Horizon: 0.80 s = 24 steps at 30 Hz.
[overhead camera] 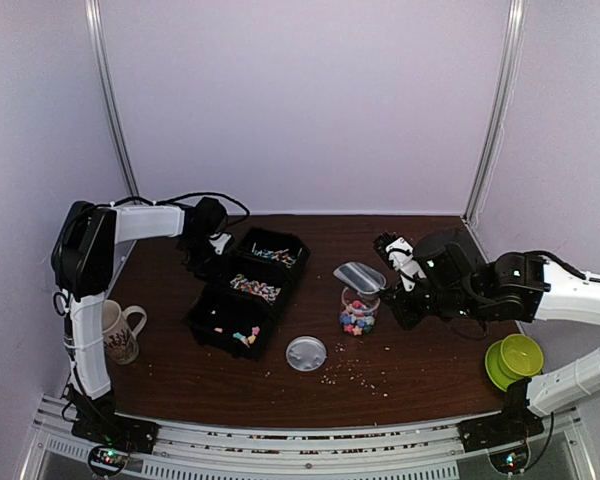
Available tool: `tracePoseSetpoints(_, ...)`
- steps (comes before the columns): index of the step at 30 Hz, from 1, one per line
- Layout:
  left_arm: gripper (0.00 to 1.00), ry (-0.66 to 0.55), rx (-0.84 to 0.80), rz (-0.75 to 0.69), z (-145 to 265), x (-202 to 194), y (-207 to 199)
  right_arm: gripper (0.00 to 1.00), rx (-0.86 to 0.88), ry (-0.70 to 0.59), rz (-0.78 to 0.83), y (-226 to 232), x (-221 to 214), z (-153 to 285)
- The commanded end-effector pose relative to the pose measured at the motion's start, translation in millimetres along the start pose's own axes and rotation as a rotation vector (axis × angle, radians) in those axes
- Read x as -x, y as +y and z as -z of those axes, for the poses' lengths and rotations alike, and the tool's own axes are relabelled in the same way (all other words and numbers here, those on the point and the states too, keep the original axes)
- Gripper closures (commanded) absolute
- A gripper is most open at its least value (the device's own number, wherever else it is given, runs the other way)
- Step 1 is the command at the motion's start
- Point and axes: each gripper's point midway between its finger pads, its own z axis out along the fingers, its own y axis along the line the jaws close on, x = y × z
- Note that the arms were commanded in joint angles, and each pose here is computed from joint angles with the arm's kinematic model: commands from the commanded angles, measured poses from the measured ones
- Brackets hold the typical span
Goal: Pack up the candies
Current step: Pick up the plate from the center of the board.
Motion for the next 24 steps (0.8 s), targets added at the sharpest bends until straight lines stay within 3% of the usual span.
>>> tracePoseSetpoints(1,0.69,0.01,-0.007,-0.013,-3.3,0.8,-0.9,1.0,0.019,-0.033,-0.017,4.7,12.0,3.3)
tracePoseSetpoints(13,1.0,0.004,-0.038,-0.008,0.1,2.3,-6.5,1.0,0.019,-0.028,-0.007,6.0,15.5,4.1)
tracePoseSetpoints(24,1.0,-0.056,-0.201,0.024,33.2,8.1,-35.4,1.0,0.057,-0.05,-0.012,11.9,26.3,12.9)
